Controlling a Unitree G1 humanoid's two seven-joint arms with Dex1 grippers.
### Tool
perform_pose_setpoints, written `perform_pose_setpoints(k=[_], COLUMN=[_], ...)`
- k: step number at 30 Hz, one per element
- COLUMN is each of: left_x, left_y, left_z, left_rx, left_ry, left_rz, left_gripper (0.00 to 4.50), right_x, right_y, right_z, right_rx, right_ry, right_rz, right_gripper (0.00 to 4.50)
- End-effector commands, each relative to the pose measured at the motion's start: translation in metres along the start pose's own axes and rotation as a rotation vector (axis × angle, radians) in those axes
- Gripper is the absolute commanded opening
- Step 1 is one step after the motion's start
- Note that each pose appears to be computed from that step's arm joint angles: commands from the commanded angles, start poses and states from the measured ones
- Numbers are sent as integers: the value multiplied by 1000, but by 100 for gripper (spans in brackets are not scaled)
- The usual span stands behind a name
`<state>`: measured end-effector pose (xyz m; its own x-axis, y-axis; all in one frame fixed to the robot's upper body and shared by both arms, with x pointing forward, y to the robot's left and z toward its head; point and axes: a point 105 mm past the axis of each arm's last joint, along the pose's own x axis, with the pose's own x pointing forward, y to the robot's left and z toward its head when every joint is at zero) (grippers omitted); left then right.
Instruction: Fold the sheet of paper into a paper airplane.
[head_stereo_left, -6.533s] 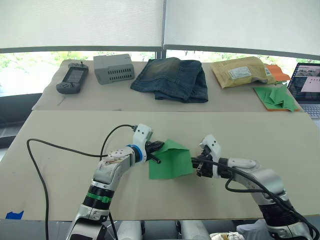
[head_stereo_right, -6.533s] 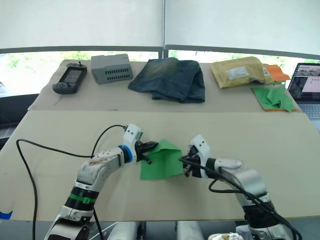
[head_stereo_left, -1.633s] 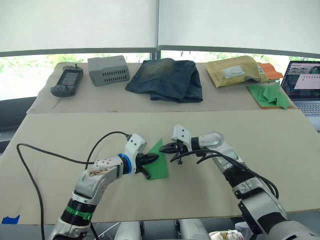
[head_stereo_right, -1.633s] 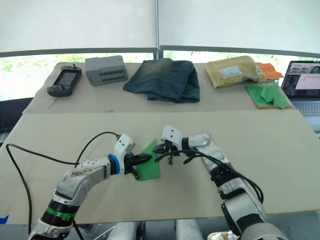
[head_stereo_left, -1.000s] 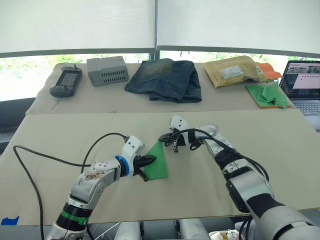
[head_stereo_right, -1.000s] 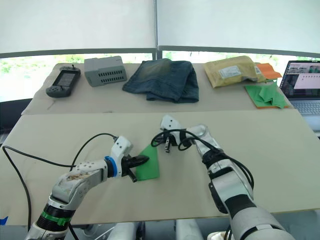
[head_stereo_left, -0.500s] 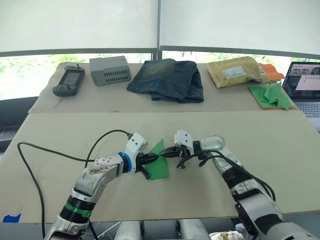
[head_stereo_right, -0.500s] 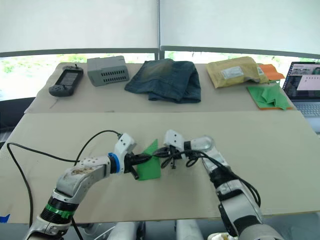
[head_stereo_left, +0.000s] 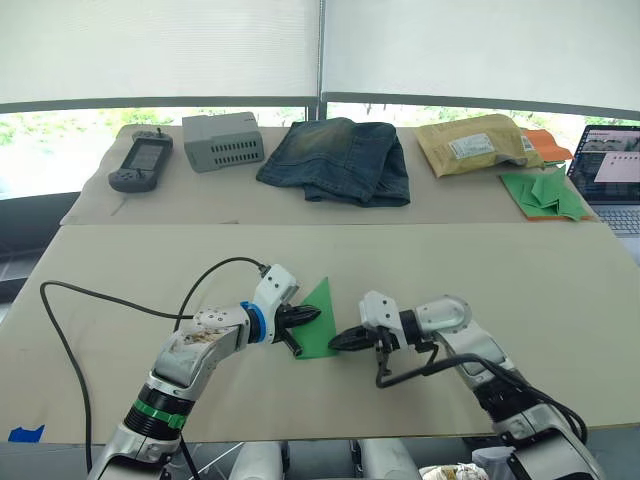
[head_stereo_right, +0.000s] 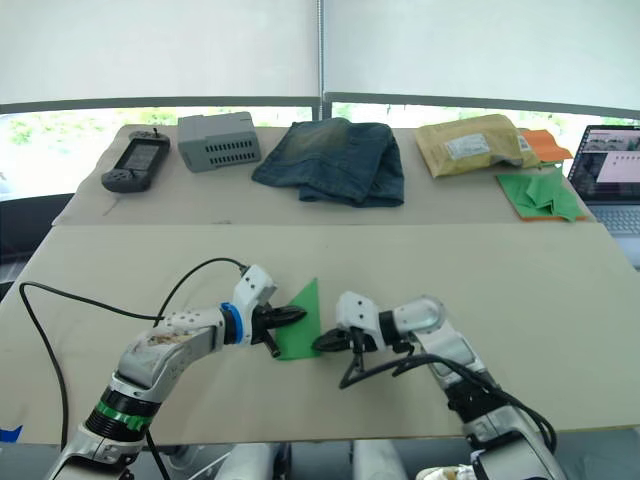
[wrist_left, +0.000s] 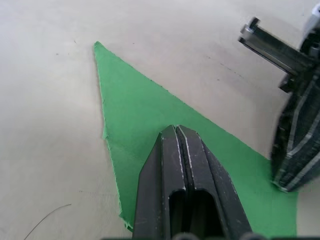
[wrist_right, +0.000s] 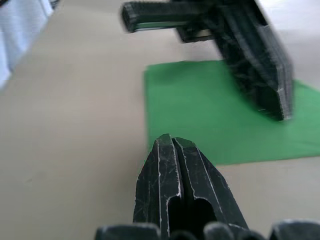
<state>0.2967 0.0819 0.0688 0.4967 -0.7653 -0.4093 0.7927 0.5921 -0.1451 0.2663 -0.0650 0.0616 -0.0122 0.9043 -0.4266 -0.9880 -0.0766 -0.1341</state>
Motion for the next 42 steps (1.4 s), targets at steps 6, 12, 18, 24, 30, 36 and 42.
perform_pose_setpoints(k=[6, 12, 18, 24, 30, 36, 42], left_x=[-2, -7, -8, -8, -5, 17, 51], left_y=[8, 13, 14, 15, 16, 29, 32], left_z=[-9, 2, 16, 20, 24, 34, 43], left_rx=[-26, -17, -6, 4, 29, 44, 68], left_ry=[31, -38, -91, -87, -80, -98, -88], left_rz=[35, 72, 79, 80, 68, 94, 48], left_gripper=[2, 2, 2, 2, 2, 2, 2], right_x=[-3, -28, -27, 7, 32, 37, 33], right_y=[19, -4, -18, -26, -28, -26, -24], right_z=[-3, 41, 58, 27, 14, 4, 1], right_rx=[43, 24, 20, 7, 44, 109, 136], right_ry=[24, -68, -84, 70, 121, 144, 153], right_rz=[22, -103, -175, -214, -221, -235, -256], right_gripper=[0, 0, 0, 0, 0, 0, 0])
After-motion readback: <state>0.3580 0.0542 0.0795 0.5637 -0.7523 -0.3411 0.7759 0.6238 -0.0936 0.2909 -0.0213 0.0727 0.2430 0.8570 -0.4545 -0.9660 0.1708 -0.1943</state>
